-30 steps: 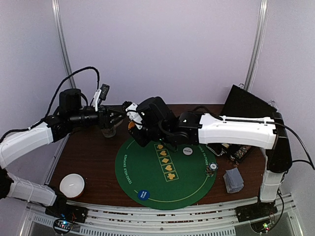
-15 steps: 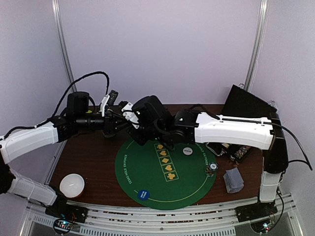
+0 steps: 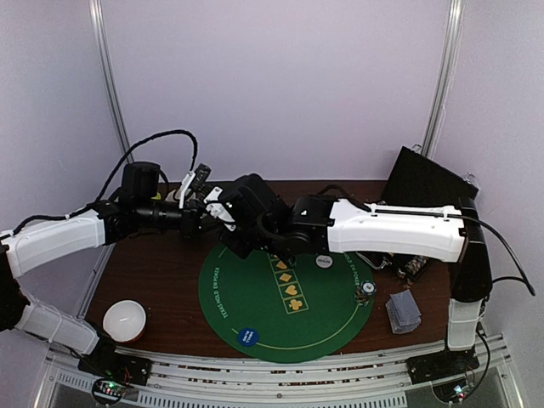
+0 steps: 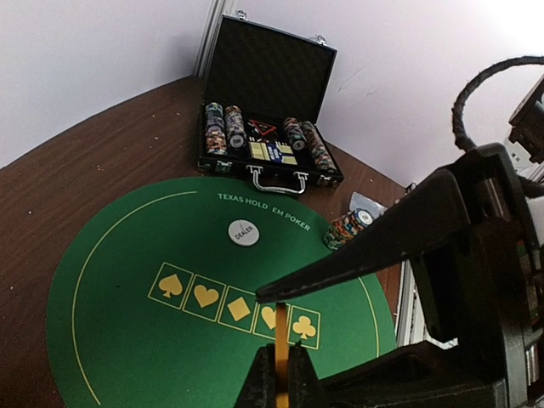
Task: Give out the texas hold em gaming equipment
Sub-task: Pass from the right arm to the left, then place the big blind button on the poker table mat.
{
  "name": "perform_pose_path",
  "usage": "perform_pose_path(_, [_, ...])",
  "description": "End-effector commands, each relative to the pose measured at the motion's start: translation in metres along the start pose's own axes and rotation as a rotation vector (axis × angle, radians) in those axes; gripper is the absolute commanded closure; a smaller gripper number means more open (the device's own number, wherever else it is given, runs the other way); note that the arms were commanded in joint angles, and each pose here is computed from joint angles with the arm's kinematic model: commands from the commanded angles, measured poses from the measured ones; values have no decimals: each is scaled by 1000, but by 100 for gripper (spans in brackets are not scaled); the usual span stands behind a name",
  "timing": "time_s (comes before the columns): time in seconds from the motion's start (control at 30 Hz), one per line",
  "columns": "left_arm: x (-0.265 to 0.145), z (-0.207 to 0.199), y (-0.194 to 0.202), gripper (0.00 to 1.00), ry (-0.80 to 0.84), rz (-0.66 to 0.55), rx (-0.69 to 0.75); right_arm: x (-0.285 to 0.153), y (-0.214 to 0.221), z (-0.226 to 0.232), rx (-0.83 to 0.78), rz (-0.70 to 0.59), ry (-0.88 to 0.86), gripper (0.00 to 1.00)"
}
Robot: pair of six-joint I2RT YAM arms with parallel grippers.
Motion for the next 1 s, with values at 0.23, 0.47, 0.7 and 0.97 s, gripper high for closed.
perform_pose_path(0.23, [-19,81,56,100,-392,19,-298,-27,27,-50,111,66,62,20])
perform_pose_path(0.47, [0,72,116,100,-303,3,-451,-35,72,-95,374,192,-35,12])
perform_pose_path(0.7, [13,99,142,100,-389,2,-559,-41,81,-111,443,174,-26,12])
perform_pose_path(0.97, [29,109,180,100,-399,41,-707,-44,83,-120,454,172,-3,11])
Point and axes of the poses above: each gripper's point midway between its finger pads, its own x axis out along the fingers, its own z axis along the line the jaws close on, y = z × x, the point moved 2 cm from there along -x, back along the fingers, and after that the axes turned 11 degrees about x, right-handed, at the moved point
